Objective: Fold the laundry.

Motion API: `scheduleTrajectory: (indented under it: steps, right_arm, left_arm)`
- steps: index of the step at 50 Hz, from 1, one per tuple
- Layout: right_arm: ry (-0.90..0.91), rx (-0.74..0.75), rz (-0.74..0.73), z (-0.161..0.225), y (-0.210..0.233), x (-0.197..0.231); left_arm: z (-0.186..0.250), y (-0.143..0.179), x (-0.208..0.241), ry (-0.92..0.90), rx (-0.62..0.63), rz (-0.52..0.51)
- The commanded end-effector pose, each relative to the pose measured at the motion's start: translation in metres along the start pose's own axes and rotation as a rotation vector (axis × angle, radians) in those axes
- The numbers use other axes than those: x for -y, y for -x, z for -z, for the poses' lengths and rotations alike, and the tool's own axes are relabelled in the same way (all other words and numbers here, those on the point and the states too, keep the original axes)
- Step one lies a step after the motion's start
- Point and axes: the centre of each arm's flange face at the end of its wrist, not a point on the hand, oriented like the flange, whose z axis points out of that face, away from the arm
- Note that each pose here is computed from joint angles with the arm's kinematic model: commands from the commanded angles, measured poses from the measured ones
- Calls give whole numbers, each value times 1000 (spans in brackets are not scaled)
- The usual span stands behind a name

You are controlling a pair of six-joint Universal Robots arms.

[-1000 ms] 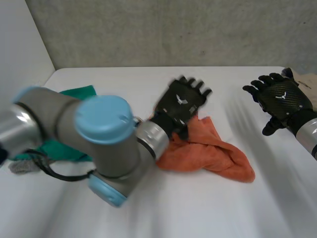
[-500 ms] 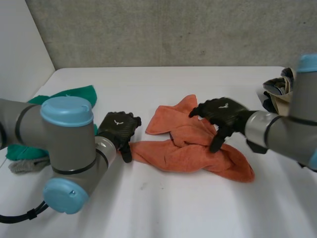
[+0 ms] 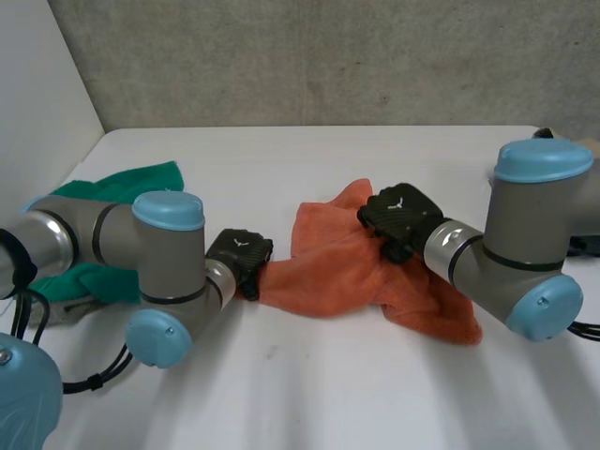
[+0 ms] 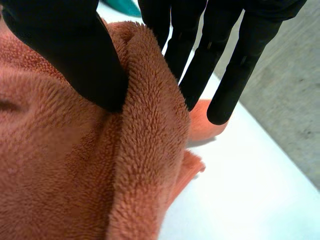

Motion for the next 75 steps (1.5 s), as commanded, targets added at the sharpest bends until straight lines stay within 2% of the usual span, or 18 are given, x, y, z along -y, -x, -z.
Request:
scheduleTrajectory:
  steps: [1,7,15,19,29,35,39,40,41,43,45,48,50,54,62,67,71,75]
  right_arm:
    - [-60,-51,20,18,-15,29]
    - [-74,-96,29,39,-33,50]
    - [11,-260,105,98,-106,70]
    - [68,-293,142,110,-123,66]
    - [206,-164,149,113,-104,44]
    - [229,-161,142,80,-110,15]
    - [106,-293,169,49,-138,21]
    - [18,-386,165,39,-154,33]
    - [-39,-438,163,34,-162,41]
    - [-258,-569,137,28,-178,72]
    - [-486,-640,97,28,-183,100]
    - [-699,-693,52,37,-185,118]
    - [-725,-691,37,46,-182,122]
    - [-593,-639,-20,49,-169,100]
    - [-104,-367,-142,46,-107,23]
    - [184,-144,-72,62,-59,-21]
    - [353,1,13,82,-34,-39]
    - [400,52,60,99,-33,-32]
  left_arm:
    - [1,23,30,-90,121,-37]
    - [39,49,83,-222,272,-22]
    - [97,62,127,-354,301,-18]
    - [109,65,135,-374,293,-36]
    - [97,58,117,-279,256,-122]
    - [52,57,94,-205,257,-201]
    - [30,72,131,-372,356,-260]
    - [29,76,146,-438,387,-265]
    - [34,83,179,-581,453,-262]
    - [41,88,202,-692,496,-251]
    - [70,100,253,-963,613,-215]
    - [90,103,273,-1081,662,-200]
    - [98,103,278,-1115,674,-193]
    - [86,92,256,-1017,617,-206]
    - [55,66,184,-769,489,-237]
    - [48,48,141,-634,415,-256]
    - [52,46,130,-589,396,-261]
    - [56,44,125,-556,380,-264]
